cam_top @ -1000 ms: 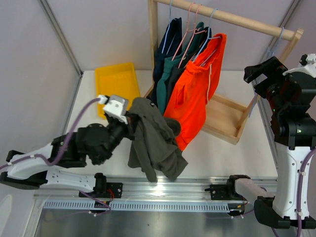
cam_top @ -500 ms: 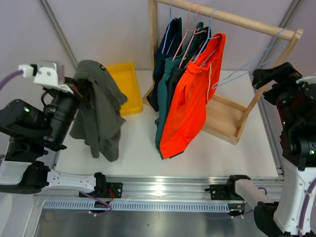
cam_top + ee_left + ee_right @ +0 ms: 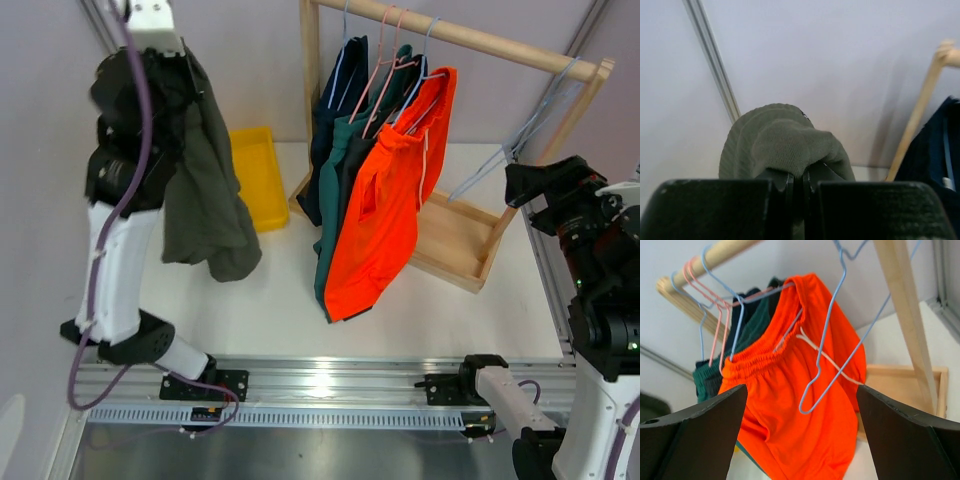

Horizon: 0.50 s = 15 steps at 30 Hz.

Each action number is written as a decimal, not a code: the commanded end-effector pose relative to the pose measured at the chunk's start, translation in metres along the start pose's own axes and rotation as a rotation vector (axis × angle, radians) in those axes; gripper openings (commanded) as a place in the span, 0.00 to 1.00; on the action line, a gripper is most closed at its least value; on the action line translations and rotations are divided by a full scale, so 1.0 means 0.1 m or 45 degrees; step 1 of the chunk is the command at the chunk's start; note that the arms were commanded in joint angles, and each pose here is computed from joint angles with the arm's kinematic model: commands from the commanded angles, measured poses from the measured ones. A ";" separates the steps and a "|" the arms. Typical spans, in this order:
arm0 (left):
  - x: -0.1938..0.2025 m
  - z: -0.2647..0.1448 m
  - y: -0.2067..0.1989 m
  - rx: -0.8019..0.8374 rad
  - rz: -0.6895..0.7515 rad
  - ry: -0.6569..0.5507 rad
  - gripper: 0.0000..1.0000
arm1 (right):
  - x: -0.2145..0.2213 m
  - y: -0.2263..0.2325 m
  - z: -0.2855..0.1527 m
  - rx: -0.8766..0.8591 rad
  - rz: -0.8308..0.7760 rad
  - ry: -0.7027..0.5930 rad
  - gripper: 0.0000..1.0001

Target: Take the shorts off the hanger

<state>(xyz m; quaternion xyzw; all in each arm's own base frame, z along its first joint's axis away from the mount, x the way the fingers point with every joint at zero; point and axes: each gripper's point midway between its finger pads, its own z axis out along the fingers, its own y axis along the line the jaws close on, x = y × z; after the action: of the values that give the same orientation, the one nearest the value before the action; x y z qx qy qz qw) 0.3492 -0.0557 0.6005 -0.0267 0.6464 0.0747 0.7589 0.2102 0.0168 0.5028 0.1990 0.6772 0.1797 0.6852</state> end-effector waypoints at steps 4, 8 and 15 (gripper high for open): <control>0.55 0.99 -0.14 0.066 -0.105 0.088 0.00 | 0.22 0.05 0.10 -0.084 -0.039 0.086 0.99; 0.48 1.27 -0.19 0.099 -0.122 -0.004 0.00 | 0.29 -0.02 0.12 -0.056 -0.076 0.095 0.99; 1.18 1.70 -0.25 0.046 -0.045 0.143 0.00 | 0.41 -0.07 0.22 -0.046 -0.076 0.121 0.99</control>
<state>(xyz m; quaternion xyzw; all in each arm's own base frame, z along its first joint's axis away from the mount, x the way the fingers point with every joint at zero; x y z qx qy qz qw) 0.5422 -0.0547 0.4529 -0.0055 0.7501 0.0640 0.6582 0.2280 0.0314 0.4579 0.1672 0.7216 0.1847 0.6459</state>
